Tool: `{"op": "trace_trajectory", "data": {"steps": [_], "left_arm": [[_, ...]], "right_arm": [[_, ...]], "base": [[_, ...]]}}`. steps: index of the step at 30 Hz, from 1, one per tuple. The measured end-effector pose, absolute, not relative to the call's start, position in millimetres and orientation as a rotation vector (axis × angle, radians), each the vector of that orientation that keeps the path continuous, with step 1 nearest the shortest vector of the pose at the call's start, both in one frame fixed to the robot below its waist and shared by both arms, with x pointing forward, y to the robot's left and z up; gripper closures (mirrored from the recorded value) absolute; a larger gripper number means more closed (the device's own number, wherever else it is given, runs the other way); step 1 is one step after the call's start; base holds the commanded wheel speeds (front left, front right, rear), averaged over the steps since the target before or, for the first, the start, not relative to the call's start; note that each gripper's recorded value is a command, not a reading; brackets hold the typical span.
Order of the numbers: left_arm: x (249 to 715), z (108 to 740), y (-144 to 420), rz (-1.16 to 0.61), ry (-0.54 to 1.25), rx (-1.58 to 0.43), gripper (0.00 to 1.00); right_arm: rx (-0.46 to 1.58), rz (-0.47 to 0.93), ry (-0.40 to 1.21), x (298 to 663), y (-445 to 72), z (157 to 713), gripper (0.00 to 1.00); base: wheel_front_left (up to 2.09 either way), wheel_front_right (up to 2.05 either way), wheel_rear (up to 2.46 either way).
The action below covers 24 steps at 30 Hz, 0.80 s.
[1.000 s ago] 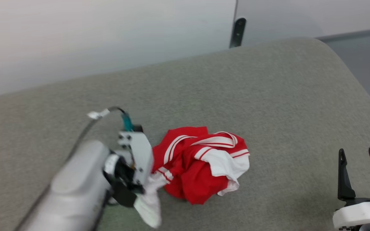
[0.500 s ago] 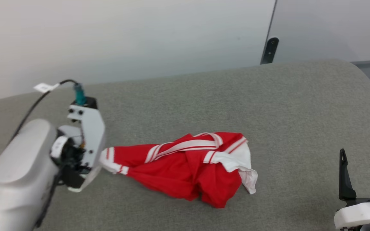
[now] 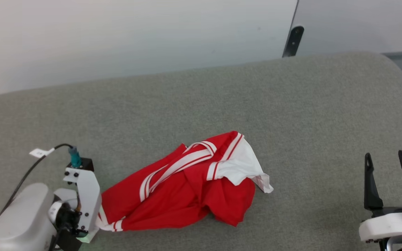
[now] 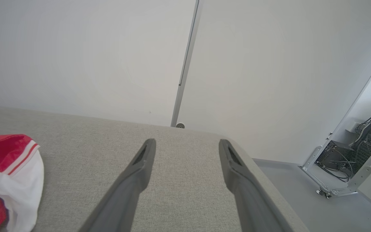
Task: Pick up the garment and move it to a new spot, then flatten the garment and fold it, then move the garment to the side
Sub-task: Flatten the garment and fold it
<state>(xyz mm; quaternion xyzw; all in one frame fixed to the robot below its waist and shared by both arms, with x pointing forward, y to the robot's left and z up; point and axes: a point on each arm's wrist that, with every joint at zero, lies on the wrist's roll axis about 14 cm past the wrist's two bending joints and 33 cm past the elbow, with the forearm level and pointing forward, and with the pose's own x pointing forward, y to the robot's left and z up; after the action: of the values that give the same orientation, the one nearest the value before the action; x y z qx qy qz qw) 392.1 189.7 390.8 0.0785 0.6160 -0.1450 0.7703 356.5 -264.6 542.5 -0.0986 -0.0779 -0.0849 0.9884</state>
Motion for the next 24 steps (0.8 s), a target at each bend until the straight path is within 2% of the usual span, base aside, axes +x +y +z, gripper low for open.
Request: {"op": "trace_trajectory", "data": {"steps": [6, 7, 8, 9, 10, 20, 24], "left_arm": [[398, 379, 187, -0.315, 1.373, 0.164, 1.00], [399, 379, 189, -0.310, 1.373, 0.169, 0.93], [400, 380, 189, -0.315, 1.362, 0.184, 0.55], [401, 382, 189, -0.316, 1.354, 0.186, 0.04], [402, 385, 188, -0.314, 1.347, 0.170, 0.00], [405, 445, 188, -0.338, 1.174, 0.162, 0.00], [396, 463, 209, -0.272, 1.105, 0.122, 0.00]], "right_arm": [[-0.187, -0.173, -0.118, 357, -266, 530, 0.00], [-0.173, -0.168, -0.110, 357, -264, 527, 0.00], [-0.152, -0.158, -0.103, 357, -260, 523, 0.00], [-0.143, -0.144, -0.090, 357, -256, 518, 0.00], [-0.136, -0.127, -0.073, 356, -250, 512, 0.00], [-0.096, -0.012, -0.047, 361, -215, 508, 0.00], [-0.100, 0.045, -0.055, 367, -200, 515, 0.00]], "base": [[0.00, 0.00, 0.00], [0.00, 0.00, 0.00], [0.00, 0.00, 0.00], [0.00, 0.00, 0.00], [0.00, 0.00, 0.00], [0.00, 0.00, 0.00], [0.00, 0.00, 0.00]]}}
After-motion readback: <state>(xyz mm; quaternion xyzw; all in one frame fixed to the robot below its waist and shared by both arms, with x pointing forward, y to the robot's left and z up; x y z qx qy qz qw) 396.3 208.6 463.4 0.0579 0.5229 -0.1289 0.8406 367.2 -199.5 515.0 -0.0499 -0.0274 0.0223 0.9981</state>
